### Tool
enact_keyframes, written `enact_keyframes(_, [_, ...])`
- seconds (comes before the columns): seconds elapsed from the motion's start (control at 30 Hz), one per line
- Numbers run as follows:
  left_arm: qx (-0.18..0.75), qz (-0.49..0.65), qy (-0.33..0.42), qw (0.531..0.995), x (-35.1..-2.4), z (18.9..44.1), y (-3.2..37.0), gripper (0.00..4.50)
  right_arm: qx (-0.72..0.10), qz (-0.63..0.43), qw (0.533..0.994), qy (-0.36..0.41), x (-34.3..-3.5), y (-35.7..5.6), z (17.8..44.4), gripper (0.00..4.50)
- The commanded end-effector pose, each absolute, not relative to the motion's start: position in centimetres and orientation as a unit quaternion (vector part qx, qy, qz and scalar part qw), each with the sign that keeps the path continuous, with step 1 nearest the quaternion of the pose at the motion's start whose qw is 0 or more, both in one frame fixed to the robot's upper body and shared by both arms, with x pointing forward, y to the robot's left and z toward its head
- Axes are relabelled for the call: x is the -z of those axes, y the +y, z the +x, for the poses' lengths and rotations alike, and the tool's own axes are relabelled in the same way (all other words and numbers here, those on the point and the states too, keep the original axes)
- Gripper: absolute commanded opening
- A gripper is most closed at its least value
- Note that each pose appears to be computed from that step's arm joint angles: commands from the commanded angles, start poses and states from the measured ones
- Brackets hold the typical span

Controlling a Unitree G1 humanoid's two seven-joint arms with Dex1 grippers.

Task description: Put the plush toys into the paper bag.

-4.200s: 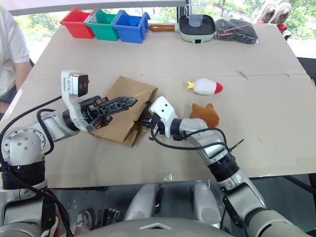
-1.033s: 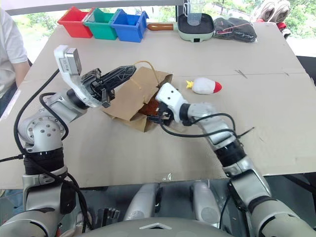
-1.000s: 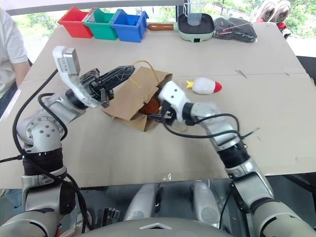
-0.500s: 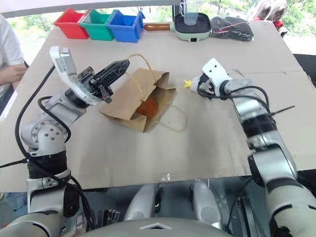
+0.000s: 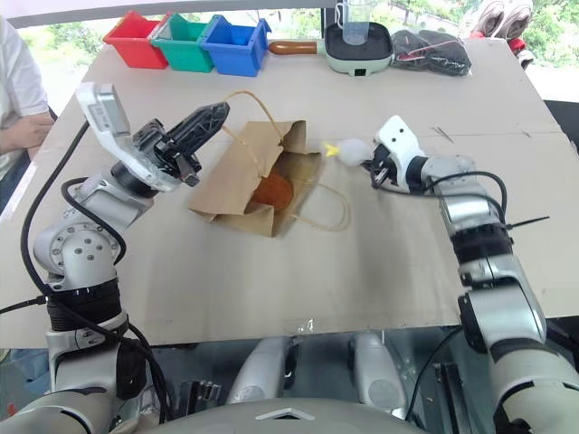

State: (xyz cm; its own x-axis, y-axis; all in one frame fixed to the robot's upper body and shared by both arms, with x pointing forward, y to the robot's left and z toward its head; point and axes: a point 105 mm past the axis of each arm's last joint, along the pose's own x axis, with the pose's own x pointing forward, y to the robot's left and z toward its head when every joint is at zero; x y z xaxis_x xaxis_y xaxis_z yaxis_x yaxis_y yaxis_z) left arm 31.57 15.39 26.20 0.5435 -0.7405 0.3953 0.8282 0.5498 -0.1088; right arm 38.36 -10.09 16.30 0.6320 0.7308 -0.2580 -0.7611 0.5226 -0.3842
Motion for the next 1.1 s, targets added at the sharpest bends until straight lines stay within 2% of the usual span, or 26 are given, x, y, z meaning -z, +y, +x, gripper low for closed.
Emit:
enact_keyframes(0.03, [0.479, -0.142, -0.171, 0.849, -27.6, 31.1, 14.4, 0.00, -0.424, -0.303, 0.853, -0.020, -18.3, -6.9, 36.1, 0.03])
enact_keyframes(0.17, [0.495, -0.143, -0.165, 0.841, -27.6, 31.2, 13.5, 0.00, -0.426, -0.301, 0.853, -0.014, -17.6, -4.1, 35.7, 0.03])
enact_keyframes(0.33, [0.519, -0.140, -0.156, 0.828, -27.1, 31.4, 11.9, 0.00, -0.405, -0.294, 0.866, 0.020, -17.1, -0.4, 38.3, 0.03])
enact_keyframes(0.5, [0.533, -0.134, -0.154, 0.821, -26.9, 31.4, 11.1, 0.00, -0.437, -0.275, 0.856, 0.022, -16.7, 3.0, 39.0, 0.03])
enact_keyframes(0.6, [0.534, -0.131, -0.154, 0.821, -26.7, 31.3, 11.0, 0.00, -0.484, -0.212, 0.849, 0.011, -17.2, 4.9, 38.3, 0.03])
enact_keyframes(0.7, [0.521, -0.128, -0.154, 0.830, -26.4, 31.4, 11.7, 0.00, -0.508, -0.192, 0.840, 0.013, -16.3, 5.1, 38.1, 1.08])
enact_keyframes(0.83, [0.498, -0.128, -0.162, 0.843, -26.4, 31.4, 13.0, 0.00, -0.536, -0.159, 0.829, 0.007, -16.0, 4.0, 36.7, 2.95])
enact_keyframes(0.93, [0.484, -0.132, -0.167, 0.849, -26.6, 31.2, 13.8, 0.00, -0.538, -0.148, 0.829, 0.011, -15.9, 2.4, 35.7, 2.95])
enact_keyframes(1.1, [0.476, -0.196, -0.200, 0.834, -28.7, 30.0, 16.1, 0.00, -0.500, -0.049, 0.863, 0.048, -17.0, -3.2, 32.9, 2.95])
